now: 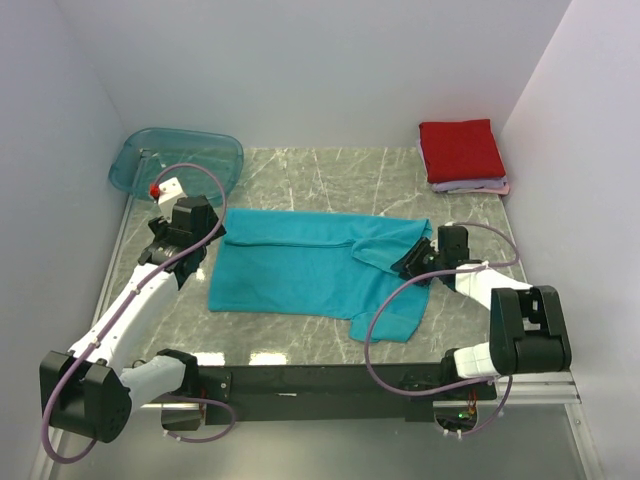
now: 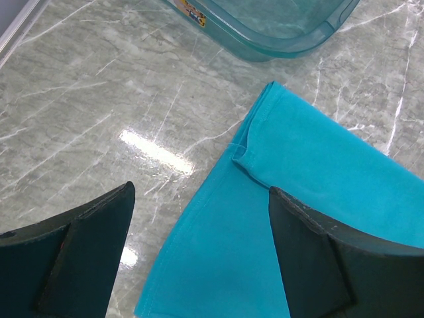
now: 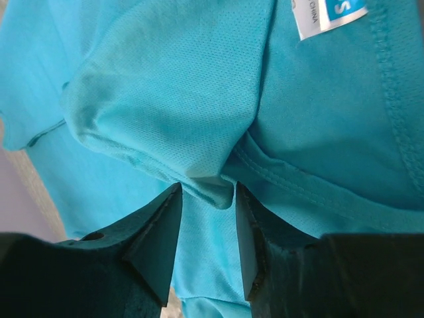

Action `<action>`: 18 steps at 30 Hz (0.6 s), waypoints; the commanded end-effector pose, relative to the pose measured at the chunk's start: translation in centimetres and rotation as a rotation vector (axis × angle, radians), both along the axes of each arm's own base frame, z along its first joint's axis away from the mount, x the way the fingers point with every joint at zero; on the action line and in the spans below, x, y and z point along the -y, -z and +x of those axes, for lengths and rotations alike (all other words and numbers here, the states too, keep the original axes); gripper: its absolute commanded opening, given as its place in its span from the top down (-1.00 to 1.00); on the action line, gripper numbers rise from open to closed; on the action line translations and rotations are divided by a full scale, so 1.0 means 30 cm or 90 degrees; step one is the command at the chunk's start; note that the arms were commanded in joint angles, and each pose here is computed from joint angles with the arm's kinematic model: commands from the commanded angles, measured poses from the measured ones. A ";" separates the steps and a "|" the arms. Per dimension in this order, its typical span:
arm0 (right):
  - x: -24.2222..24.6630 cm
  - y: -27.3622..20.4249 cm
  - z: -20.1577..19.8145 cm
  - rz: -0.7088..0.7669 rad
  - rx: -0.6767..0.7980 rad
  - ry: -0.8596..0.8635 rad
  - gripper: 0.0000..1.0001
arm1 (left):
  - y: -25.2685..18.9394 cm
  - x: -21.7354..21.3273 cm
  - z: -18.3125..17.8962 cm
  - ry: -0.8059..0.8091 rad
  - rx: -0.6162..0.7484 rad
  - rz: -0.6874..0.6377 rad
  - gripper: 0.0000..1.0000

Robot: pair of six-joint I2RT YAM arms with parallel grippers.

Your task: Fold and stack the t-shirts

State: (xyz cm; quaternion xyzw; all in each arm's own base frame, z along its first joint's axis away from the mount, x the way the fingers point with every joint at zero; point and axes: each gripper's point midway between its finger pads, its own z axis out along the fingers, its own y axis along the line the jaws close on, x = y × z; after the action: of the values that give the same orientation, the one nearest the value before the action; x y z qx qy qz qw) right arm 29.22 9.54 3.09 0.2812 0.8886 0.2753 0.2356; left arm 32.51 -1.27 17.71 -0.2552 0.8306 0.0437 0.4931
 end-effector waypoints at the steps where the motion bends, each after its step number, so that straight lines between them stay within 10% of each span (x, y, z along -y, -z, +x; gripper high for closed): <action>1: -0.016 -0.015 0.034 0.025 0.032 -0.006 0.11 | -0.014 -0.003 0.008 0.004 0.004 0.005 -0.75; 18: -0.020 -0.056 -0.009 0.036 0.010 -0.005 1.00 | -0.015 -0.005 0.009 0.003 0.002 0.006 -0.75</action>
State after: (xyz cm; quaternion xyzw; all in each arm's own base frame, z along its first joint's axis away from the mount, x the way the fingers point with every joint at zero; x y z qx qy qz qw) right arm 29.24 10.17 3.57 0.2805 0.8833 0.2963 0.2307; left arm 32.55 -1.27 17.47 -0.2547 0.8324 0.0457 0.4901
